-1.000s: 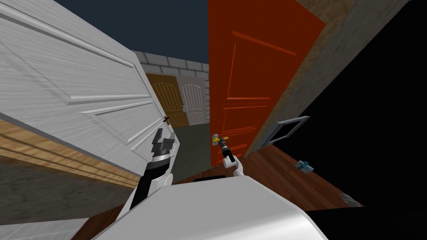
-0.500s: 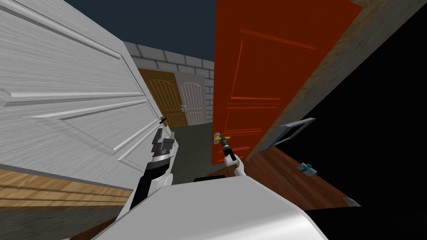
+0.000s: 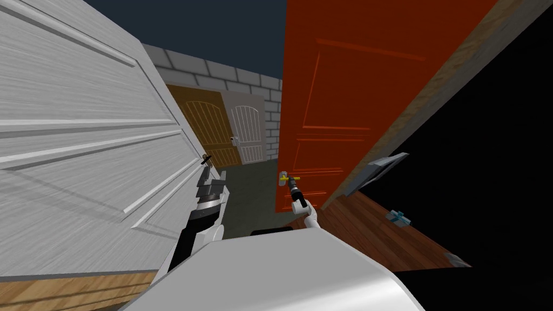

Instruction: Push the door open

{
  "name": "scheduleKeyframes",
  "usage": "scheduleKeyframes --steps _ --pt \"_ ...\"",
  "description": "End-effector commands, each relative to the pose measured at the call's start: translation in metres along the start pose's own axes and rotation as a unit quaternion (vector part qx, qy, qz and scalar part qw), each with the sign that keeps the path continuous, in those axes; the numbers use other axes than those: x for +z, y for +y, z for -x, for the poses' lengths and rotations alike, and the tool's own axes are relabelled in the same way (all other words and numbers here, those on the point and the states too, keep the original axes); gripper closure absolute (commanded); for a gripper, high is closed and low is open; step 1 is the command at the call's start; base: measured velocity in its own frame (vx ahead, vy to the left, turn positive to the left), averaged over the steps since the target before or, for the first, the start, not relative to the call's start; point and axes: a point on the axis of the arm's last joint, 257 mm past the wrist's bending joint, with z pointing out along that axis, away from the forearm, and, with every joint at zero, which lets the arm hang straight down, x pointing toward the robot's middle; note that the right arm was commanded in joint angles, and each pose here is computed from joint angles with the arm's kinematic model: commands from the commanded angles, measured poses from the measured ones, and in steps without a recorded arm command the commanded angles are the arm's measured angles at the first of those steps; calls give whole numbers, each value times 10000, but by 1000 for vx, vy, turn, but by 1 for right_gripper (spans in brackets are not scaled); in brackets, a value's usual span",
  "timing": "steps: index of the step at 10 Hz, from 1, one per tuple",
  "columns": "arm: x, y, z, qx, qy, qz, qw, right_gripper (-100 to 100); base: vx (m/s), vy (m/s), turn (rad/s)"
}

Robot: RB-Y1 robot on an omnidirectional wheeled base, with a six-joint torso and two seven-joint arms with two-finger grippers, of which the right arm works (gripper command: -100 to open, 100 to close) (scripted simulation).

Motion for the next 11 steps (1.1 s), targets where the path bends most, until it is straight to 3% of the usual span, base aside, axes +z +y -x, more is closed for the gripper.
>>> scheduleKeyframes --steps 1,11 --pt "21 23 186 -50 -133 27 9999 100 83 64 -48" --pt "57 31 659 -40 -621 14 9981 100 102 86 -67"
